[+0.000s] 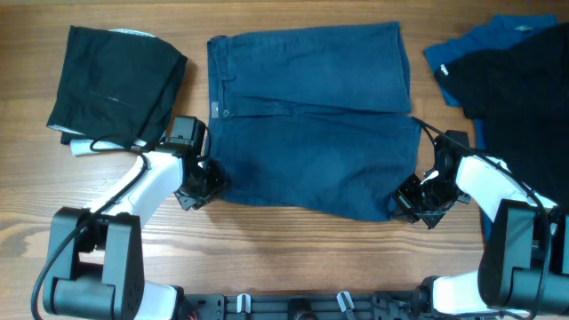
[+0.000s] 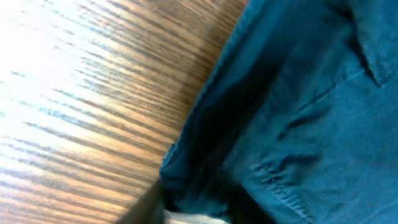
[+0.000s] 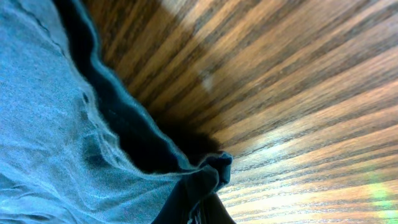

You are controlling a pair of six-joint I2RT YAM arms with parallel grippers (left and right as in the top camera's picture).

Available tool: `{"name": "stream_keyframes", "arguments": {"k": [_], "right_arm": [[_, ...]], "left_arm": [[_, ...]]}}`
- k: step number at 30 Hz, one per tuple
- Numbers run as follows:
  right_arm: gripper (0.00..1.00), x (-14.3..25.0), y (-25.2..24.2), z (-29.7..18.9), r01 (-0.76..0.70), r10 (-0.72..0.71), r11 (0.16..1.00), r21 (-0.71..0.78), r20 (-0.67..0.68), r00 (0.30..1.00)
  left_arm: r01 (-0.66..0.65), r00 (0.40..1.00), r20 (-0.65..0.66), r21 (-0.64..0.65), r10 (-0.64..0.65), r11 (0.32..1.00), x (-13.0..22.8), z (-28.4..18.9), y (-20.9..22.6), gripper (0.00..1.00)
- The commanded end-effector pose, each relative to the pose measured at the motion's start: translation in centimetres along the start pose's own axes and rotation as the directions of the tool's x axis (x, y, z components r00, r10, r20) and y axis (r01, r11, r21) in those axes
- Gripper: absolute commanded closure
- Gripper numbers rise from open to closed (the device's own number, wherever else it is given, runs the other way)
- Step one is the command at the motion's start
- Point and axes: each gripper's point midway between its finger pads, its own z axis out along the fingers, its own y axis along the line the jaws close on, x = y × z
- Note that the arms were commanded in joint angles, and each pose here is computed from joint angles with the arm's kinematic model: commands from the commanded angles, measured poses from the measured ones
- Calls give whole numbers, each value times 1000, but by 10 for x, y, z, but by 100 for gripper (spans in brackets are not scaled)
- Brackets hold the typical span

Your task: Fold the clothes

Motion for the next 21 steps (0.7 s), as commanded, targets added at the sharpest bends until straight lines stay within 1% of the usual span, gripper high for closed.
{"name": "stream_keyframes", "arguments": {"k": [1, 5, 7, 10, 14, 16, 18, 21], "right_arm": [[96, -13, -9, 9, 53, -56, 997, 50, 54, 997], [96, -16, -8, 8, 67, -70, 996, 52, 65, 995], [96, -18, -5, 4, 104, -107, 993, 53, 66, 992], [96, -19, 0, -7, 137, -141, 989, 62, 59, 988], [96, -23, 8, -31, 186, -192, 978, 93, 60, 980], [96, -25, 8, -38, 183, -192, 976, 118, 68, 979], [96, -26, 10, -45, 222, -232, 967, 127, 68, 970], [96, -26, 14, -57, 235, -244, 963, 132, 64, 968]], "left_arm": [[-3, 1000, -9, -12, 3, 1000, 4, 4, 4, 96], [-13, 1000, -5, -9, 12, 1000, 3, 4, 3, 96], [-37, 999, -3, -7, 37, 999, 2, 3, 2, 96], [-39, 999, -1, -4, 39, 999, 2, -1, 1, 96], [-43, 999, 13, 7, 43, 999, 1, -16, -4, 96], [-47, 999, 27, 18, 46, 999, -1, -22, -6, 96], [-82, 996, 45, 28, 81, 996, -2, -30, -9, 96], [-103, 993, 66, 37, 101, 994, -4, -42, -13, 96]]}}
